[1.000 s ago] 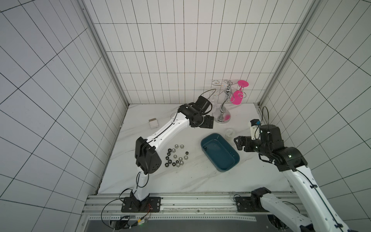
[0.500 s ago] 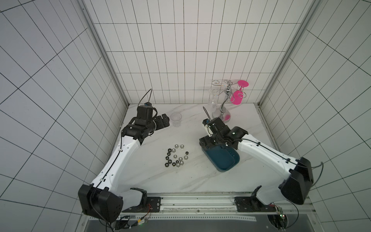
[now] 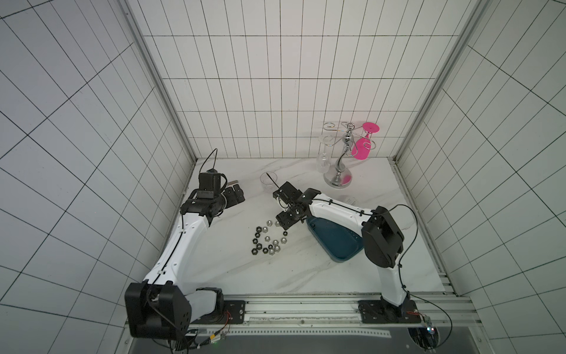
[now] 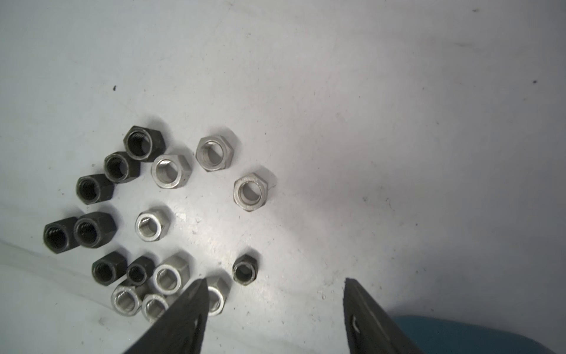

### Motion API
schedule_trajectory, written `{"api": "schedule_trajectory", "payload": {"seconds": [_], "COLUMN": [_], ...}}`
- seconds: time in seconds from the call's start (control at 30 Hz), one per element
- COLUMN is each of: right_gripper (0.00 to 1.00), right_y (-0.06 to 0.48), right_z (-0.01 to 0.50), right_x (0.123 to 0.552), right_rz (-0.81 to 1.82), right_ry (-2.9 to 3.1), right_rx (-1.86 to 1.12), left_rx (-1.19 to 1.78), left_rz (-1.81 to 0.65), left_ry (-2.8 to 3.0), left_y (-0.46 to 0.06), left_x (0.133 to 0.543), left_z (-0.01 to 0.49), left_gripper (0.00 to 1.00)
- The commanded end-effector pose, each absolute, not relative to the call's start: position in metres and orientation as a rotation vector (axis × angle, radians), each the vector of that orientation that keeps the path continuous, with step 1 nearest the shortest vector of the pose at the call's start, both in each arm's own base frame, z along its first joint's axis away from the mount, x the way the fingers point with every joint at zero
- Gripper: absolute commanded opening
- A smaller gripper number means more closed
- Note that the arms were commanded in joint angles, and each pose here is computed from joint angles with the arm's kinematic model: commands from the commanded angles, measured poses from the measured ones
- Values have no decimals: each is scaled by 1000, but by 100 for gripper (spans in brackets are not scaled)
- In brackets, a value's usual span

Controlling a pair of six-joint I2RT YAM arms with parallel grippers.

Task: Put the nuts on the desktop into the storage box
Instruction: Pick up the nut from the center of the board.

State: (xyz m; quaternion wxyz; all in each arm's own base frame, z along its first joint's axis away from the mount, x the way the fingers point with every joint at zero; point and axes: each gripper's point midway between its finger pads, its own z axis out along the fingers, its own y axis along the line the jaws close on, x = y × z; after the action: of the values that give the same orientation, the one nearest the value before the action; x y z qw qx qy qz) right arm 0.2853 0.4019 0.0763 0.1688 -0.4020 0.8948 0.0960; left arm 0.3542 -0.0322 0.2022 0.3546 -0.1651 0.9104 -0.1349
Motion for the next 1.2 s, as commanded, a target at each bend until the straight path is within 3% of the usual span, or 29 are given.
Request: {"api": "schedule_trajectory", "payload": {"seconds": [0.0, 0.5, 0.6, 0.7, 0.77, 0.93, 1.17], "right_gripper": [69, 57, 48, 27, 20, 19, 18], "right_y": [412, 438, 438, 438, 438, 434, 398], "right_z": [68, 32, 25, 22, 27, 62, 162], "right_x": [285, 286, 285, 284, 285, 295, 312], "right_rz": [253, 198, 194, 186, 184, 198, 288], "right_ry": [2544, 2601, 2616, 2621, 2616, 2554, 2449], "right_rx": [-1208, -1297, -1295, -1300, -1290, -1222, -979], "left_rx": [-391, -371, -373, -378, -377, -373, -330], "left_rz": [-366, -323, -313, -312, -313, -340, -462], "left_ry": [2323, 2368, 2365, 2361, 2356, 2342, 2333], "left_y": [-33, -26, -24, -22, -22, -25, -42], "left_x": [355, 346, 345, 344, 343, 343, 343], "left_z": [209, 201, 202, 203, 205, 210, 217], "left_gripper": [98, 99, 99, 99, 98, 99, 98]}}
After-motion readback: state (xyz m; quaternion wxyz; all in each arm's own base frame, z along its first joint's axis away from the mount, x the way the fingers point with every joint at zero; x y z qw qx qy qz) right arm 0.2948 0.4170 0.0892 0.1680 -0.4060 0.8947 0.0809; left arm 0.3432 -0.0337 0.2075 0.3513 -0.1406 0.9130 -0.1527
